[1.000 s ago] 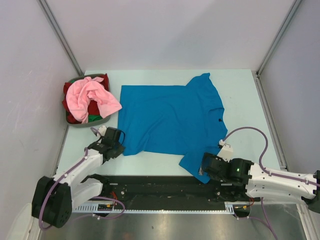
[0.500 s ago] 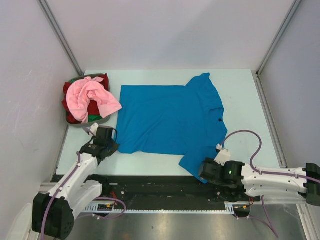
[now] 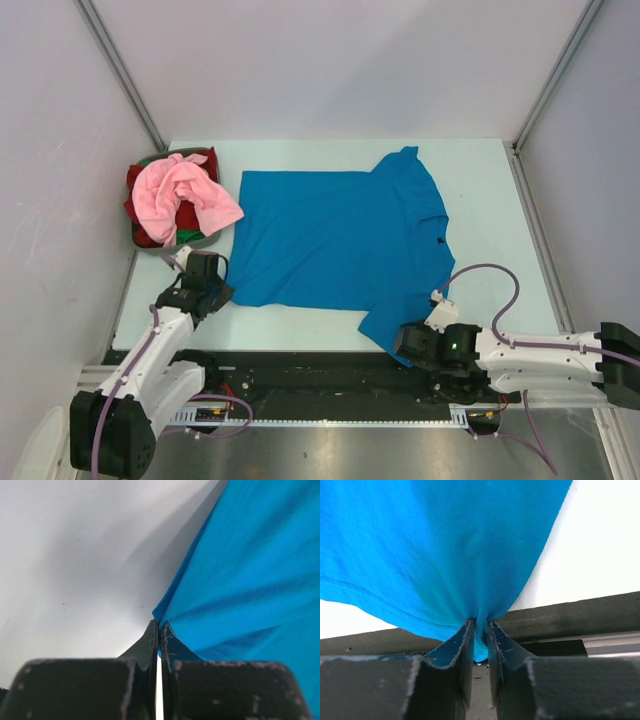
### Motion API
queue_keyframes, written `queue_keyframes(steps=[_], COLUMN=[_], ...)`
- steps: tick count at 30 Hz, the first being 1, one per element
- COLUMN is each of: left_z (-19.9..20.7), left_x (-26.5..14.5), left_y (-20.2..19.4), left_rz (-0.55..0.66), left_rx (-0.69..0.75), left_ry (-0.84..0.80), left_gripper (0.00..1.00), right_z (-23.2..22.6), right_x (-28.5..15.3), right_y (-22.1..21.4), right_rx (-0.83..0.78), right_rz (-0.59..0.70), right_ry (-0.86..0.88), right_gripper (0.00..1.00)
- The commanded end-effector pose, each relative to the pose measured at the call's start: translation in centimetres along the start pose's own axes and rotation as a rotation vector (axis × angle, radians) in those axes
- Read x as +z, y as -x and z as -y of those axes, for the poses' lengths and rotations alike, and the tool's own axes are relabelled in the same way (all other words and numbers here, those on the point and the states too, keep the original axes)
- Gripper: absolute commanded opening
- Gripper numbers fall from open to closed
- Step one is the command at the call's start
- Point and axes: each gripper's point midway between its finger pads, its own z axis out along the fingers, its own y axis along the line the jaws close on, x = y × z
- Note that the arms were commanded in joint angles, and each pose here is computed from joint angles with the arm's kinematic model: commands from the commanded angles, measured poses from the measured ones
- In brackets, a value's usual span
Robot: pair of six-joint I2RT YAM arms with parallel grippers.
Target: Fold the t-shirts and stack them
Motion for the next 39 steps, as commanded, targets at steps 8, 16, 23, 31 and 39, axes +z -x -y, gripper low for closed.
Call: queue_keyframes(steps=[8, 16, 23, 31, 39], left_z=[0.8, 2.4, 4.1, 4.6, 4.1], left_x=[-1.2, -3.2, -4.8, -5.1, -5.1], left_y=[1.3, 3.3, 5.5, 7.7, 7.1], left_rz=[0.03, 0.061, 0.094, 0.113, 0.1], left_rx=[-0.003, 0.005, 0.006, -0.011, -0.016], left_ry=[-0.045, -0.087, -0.124, -0.123, -0.138], left_gripper=[0.0, 0.0, 0.0, 0.0, 0.0], right_z=[-0.7, -1.9, -2.3, -0.5, 1.0], right_x=[-0.4, -4.8, -8.8, -10.8, -11.4], right_y=[1.4, 6.6, 12.4, 17.6, 19.5], right_rx=[0.033, 0.04, 0.085, 0.104, 0.172], right_rz=[0.067, 0.232, 0.421, 0.561, 0.574], right_ry=[0.026, 0.067, 0.104, 0.027, 0.019], right_gripper=[0.0, 0.0, 0.0, 0.0, 0.0])
